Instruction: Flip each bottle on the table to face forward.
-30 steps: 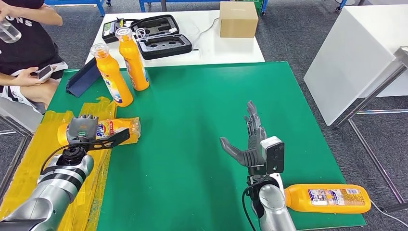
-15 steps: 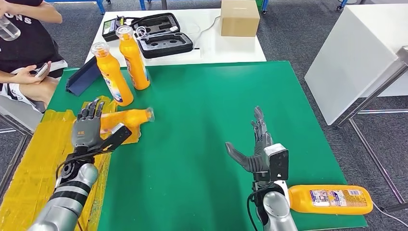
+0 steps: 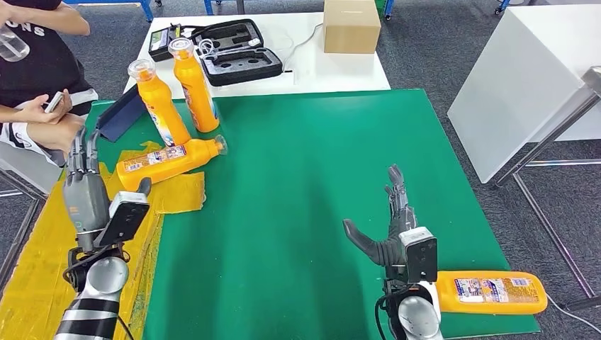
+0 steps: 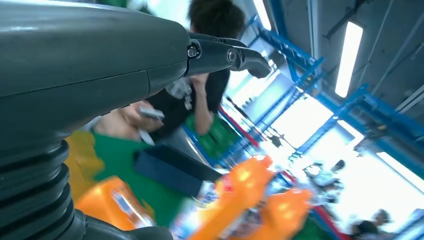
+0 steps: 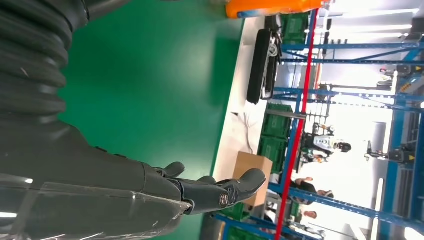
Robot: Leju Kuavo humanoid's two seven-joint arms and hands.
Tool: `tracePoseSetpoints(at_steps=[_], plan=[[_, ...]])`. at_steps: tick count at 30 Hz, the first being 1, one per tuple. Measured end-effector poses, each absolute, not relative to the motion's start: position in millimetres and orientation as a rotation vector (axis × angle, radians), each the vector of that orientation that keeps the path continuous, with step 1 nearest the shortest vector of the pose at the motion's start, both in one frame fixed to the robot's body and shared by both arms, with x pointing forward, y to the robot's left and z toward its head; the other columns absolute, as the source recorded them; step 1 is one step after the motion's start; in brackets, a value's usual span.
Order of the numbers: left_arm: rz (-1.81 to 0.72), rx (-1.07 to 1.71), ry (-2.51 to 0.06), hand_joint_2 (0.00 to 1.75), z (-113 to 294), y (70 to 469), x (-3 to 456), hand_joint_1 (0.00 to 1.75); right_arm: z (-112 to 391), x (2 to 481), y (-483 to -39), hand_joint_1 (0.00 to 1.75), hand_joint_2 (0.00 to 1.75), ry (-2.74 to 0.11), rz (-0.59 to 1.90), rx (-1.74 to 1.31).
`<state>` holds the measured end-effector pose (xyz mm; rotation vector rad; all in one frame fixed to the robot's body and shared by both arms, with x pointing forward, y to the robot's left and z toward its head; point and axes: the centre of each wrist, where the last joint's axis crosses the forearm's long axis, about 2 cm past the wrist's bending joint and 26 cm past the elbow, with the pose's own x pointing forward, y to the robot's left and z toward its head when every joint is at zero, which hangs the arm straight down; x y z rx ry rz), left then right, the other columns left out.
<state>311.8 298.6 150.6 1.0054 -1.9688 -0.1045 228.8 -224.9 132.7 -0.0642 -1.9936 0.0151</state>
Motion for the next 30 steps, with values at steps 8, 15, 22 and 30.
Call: tracePoseSetpoints(at_steps=[8,15,22,30], plan=[[-0.071,0.623,-2.051,1.75,154.7,298.3,283.2,0.0,132.1,208.4,-251.5,0.0,1.75,-1.965,0.374,-0.292],[-0.068,0.584,-2.079,1.75,159.0,299.9,271.4,0.0,132.6,199.2,-266.8,0.0,1.75,-1.948,0.489,-0.346],[-0.101,0.342,-2.079,1.75,149.1,296.5,262.9,0.0,135.4,115.5,-361.4,0.0,1.75,-1.563,0.834,-0.491],[-0.082,0.246,-2.077,1.75,142.4,290.5,269.8,0.0,254.1,95.2,-495.1,0.0,1.75,-1.321,1.248,-0.533]])
